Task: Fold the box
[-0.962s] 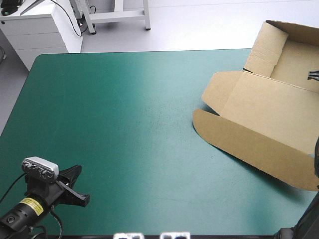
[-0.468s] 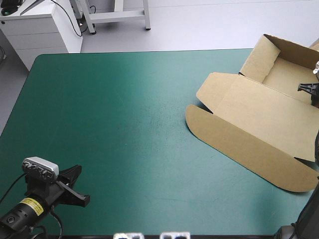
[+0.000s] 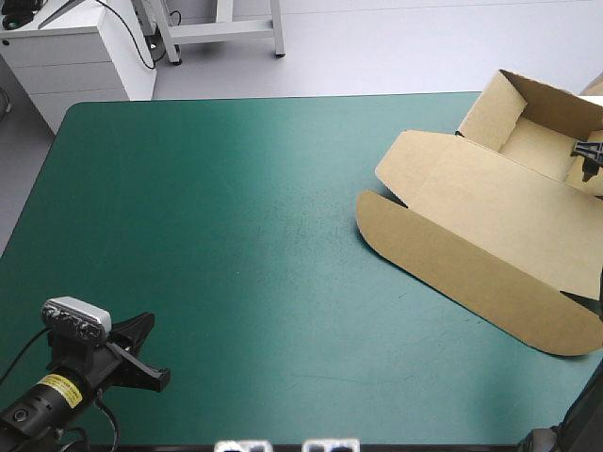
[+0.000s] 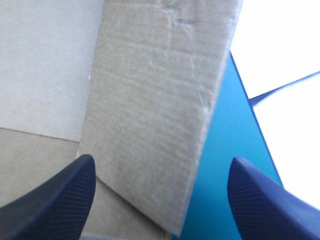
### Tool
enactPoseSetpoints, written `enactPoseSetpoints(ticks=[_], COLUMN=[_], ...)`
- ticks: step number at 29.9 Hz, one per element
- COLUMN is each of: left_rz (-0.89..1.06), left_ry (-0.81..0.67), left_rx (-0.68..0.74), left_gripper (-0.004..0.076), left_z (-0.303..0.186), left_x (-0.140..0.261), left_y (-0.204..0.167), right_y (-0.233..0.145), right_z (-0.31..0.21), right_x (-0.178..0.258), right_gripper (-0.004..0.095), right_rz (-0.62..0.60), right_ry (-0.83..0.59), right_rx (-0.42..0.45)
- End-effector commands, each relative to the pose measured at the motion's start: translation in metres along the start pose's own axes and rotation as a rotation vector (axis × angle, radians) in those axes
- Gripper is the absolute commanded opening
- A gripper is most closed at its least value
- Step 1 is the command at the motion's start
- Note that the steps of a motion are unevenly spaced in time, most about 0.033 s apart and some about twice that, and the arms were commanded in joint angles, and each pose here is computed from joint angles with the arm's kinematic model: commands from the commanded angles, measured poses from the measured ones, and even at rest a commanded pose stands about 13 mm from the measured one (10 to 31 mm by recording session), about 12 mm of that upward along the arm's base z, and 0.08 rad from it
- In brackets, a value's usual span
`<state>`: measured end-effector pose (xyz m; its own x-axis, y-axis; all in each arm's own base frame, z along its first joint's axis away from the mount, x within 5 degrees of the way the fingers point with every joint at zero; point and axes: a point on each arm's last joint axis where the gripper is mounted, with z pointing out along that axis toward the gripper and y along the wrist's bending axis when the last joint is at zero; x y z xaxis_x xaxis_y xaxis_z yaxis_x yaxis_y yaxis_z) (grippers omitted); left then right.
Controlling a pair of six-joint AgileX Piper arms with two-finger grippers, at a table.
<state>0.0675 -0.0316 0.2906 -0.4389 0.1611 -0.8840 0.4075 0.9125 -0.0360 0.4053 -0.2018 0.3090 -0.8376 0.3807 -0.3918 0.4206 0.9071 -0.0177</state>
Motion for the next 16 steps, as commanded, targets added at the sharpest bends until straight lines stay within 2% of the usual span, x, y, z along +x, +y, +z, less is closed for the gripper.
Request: enactPoseSetpoints(ticks=[1, 6, 9, 12, 16], left_rz=[-0.004, -0.004, -0.001, -0.010, -0.043], left_ry=[-0.084, -0.084, -0.084, -0.081, -0.074], left_rx=[0.010, 0.010, 0.010, 0.017, 0.042], left_gripper=[-0.0008, -0.0008, -0.0008, -0.0008, -0.0008], left_z=[-0.004, -0.004, -0.004, -0.004, -0.004], left_x=[-0.013, -0.013, -0.013, -0.013, -0.012], left_y=[-0.001, -0.001, -0.001, -0.002, -0.004], right_y=[-0.001, 0.018, 0.033, 0.052, 0.089], right_z=[-0.084, -0.145, -0.168, -0.178, -0.180], right_x=[0.003, 0.023, 0.039, 0.058, 0.091], right_gripper=[0.0699, 0.0683, 0.0598, 0.0430, 0.0108], right_rz=[0.021, -0.001, -0.041, -0.098, -0.273], right_ry=[-0.175, -0.286, -0.315, -0.302, -0.251], right_rx=[-0.025, -0.200, -0.291, -0.350, -0.404])
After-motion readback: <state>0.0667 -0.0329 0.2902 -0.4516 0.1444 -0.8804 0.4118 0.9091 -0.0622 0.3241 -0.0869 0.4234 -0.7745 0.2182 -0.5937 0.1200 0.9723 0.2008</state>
